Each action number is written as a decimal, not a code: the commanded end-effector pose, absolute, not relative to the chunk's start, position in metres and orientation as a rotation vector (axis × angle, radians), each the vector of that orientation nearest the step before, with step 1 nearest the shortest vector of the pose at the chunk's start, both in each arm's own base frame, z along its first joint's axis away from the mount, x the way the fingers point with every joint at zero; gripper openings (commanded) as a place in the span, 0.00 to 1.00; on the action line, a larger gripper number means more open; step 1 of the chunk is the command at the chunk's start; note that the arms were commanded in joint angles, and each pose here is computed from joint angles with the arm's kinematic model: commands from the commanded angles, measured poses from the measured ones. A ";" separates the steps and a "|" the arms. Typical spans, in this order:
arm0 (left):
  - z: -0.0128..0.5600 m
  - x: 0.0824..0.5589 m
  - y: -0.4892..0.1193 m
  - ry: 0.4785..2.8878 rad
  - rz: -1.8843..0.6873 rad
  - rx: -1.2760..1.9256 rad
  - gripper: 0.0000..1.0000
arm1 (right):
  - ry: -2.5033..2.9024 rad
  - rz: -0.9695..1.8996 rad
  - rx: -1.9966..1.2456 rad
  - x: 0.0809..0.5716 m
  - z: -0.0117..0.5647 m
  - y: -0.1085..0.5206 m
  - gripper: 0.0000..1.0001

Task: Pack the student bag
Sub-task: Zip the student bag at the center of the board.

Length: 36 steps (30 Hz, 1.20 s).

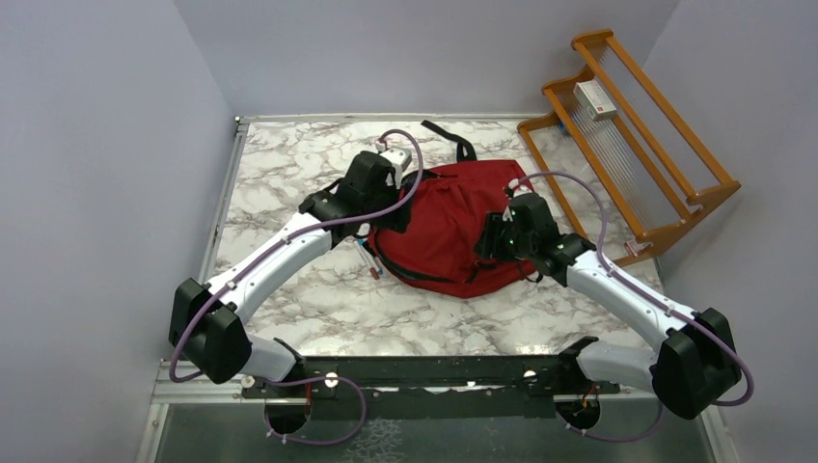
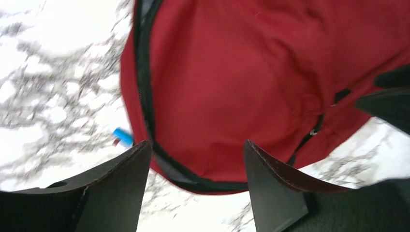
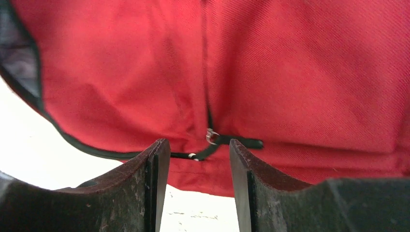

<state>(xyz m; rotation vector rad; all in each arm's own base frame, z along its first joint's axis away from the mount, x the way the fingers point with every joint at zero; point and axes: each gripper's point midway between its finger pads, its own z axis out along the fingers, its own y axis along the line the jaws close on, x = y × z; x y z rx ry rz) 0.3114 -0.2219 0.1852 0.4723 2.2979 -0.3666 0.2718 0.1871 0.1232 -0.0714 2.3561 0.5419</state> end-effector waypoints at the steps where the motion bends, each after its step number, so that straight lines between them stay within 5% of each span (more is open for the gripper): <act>1: 0.224 0.302 -0.276 2.097 -0.592 0.578 0.71 | 2.441 0.349 0.110 0.261 0.097 0.145 0.53; 8: 0.193 0.255 -0.343 2.087 -0.762 0.736 0.71 | 2.478 0.401 0.216 0.251 0.083 0.123 0.53; 17: 0.142 0.210 -0.390 2.134 -0.884 0.885 0.58 | 2.505 0.522 0.270 0.235 0.059 0.128 0.52; 36: 0.074 0.219 -0.415 2.251 -0.819 0.897 0.49 | 2.508 0.552 0.292 0.224 0.047 0.128 0.42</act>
